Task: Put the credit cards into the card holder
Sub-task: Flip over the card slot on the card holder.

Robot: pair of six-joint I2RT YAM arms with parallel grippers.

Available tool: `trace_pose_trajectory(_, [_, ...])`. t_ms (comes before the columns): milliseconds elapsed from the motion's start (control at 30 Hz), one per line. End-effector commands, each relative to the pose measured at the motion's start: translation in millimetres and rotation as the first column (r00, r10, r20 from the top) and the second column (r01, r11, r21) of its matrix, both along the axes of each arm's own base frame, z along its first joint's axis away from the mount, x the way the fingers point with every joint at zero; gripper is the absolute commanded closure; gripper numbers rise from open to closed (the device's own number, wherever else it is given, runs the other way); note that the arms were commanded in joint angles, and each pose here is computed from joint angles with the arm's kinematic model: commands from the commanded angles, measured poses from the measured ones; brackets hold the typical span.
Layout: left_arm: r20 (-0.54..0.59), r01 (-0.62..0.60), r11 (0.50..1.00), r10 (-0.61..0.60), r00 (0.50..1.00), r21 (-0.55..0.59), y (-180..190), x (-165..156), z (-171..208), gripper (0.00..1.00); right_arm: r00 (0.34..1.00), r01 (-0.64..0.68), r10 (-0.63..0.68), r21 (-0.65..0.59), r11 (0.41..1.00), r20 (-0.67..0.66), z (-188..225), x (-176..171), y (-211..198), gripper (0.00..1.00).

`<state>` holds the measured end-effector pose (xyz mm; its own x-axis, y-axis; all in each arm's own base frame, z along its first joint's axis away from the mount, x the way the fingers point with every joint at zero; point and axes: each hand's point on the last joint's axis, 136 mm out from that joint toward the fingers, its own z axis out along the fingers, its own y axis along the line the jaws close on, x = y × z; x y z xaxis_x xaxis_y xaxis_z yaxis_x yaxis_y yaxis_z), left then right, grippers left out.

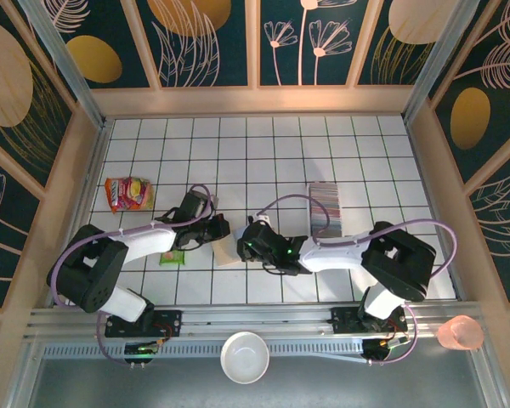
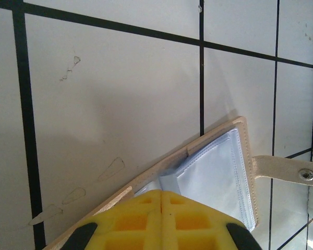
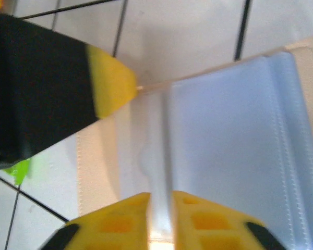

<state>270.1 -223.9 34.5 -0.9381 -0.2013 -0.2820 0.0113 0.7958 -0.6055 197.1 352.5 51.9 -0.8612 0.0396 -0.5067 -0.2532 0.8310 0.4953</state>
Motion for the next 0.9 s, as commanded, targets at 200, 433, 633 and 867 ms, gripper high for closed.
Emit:
trace_pose_trajectory(200, [0.019,0.015,0.999,-0.015,1.0,-0.034,-1.7,-2.9,8.2,1.0,1.0,-0.008,0.007,-0.043,0.999,-0.031,-11.7,1.5,4.1,1.0])
trace_pose_trajectory(433, [0.04,-0.013,0.999,0.015,0.999,-0.05,2.3,-4.3,22.4,1.0,0.992,-0.122,0.123,0.02,0.992,-0.025,-5.6,-6.6,37.8,1.0])
trace_pose_trajectory(633, [0.113,-0.099,0.993,0.106,0.988,-0.068,16.6,-2.1,47.2,0.91,0.985,-0.168,0.17,0.053,0.984,-0.041,-10.9,-13.1,50.5,1.0])
trace_pose_trajectory(867, [0.062,-0.095,0.99,0.101,0.993,-0.103,17.3,-18.0,31.0,1.0,0.971,-0.229,0.233,0.059,0.972,-0.06,-15.2,-24.7,62.0,1.0])
